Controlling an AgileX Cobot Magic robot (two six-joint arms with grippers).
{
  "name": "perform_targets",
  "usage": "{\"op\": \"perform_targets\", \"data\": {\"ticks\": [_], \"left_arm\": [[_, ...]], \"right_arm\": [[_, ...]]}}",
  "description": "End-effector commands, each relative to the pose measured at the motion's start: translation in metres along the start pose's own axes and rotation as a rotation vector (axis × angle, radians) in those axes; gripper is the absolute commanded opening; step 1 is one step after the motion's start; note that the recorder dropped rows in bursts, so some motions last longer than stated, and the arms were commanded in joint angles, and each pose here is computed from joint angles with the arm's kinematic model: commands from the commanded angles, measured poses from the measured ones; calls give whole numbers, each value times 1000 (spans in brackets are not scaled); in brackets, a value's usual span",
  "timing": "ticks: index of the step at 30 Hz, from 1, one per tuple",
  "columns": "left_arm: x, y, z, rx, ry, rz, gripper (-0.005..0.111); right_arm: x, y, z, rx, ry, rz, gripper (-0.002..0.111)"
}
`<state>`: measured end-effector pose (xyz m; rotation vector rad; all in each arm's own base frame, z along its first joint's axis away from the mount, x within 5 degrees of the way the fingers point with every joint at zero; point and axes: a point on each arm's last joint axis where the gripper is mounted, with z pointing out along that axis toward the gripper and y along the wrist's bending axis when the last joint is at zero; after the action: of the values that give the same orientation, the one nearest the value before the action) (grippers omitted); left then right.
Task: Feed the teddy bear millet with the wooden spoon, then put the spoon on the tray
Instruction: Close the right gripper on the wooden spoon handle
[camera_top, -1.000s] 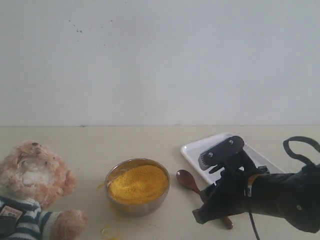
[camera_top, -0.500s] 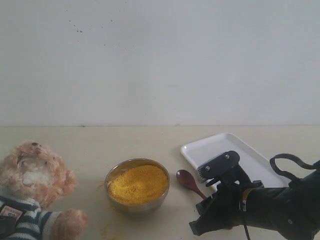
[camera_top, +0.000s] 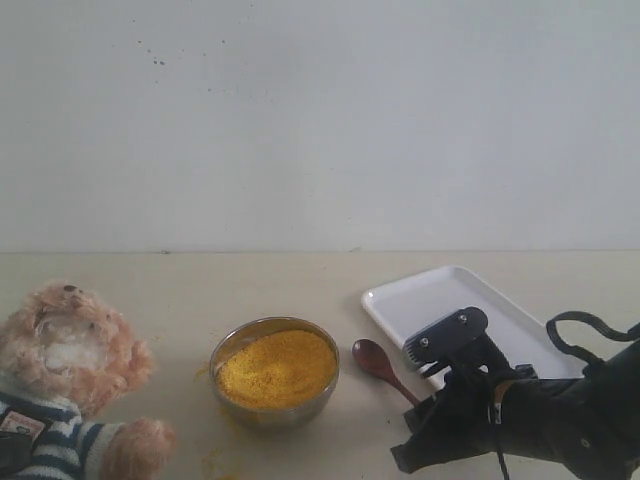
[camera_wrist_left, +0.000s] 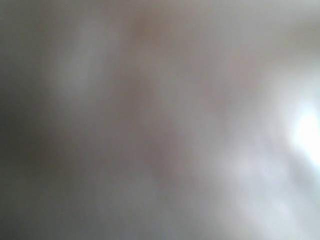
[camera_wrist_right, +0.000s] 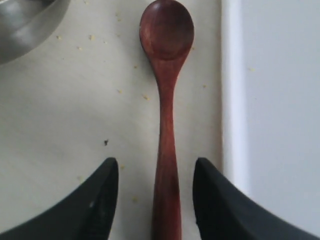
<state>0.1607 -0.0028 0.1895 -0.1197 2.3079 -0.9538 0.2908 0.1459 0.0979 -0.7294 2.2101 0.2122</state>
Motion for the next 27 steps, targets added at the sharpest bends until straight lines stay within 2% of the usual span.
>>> {"op": "perform_targets", "data": {"ticks": [1, 13, 20, 21, 23, 26, 27], "left_arm": [[-1, -2, -1, 14, -19, -5, 4], [-1, -2, -1, 14, -19, -5, 4], [-1, -2, -1, 14, -19, -5, 4], [-1, -2, -1, 14, -19, -5, 4], [-1, -2, -1, 14, -19, -5, 4], [-1, -2, -1, 14, -19, -5, 4], [-1, -2, -1, 14, -19, -5, 4]], "right_arm": [[2, -3, 1, 6, 9, -3, 46], [16, -1, 5, -3, 114, 26, 46], [18, 14, 4, -39, 164, -3, 45], [18, 16, 4, -42, 166, 0, 43], [18, 18, 5, -44, 166, 12, 30], [19, 17, 4, -41, 177, 39, -1], [18, 17, 3, -38, 173, 51, 0]]}}
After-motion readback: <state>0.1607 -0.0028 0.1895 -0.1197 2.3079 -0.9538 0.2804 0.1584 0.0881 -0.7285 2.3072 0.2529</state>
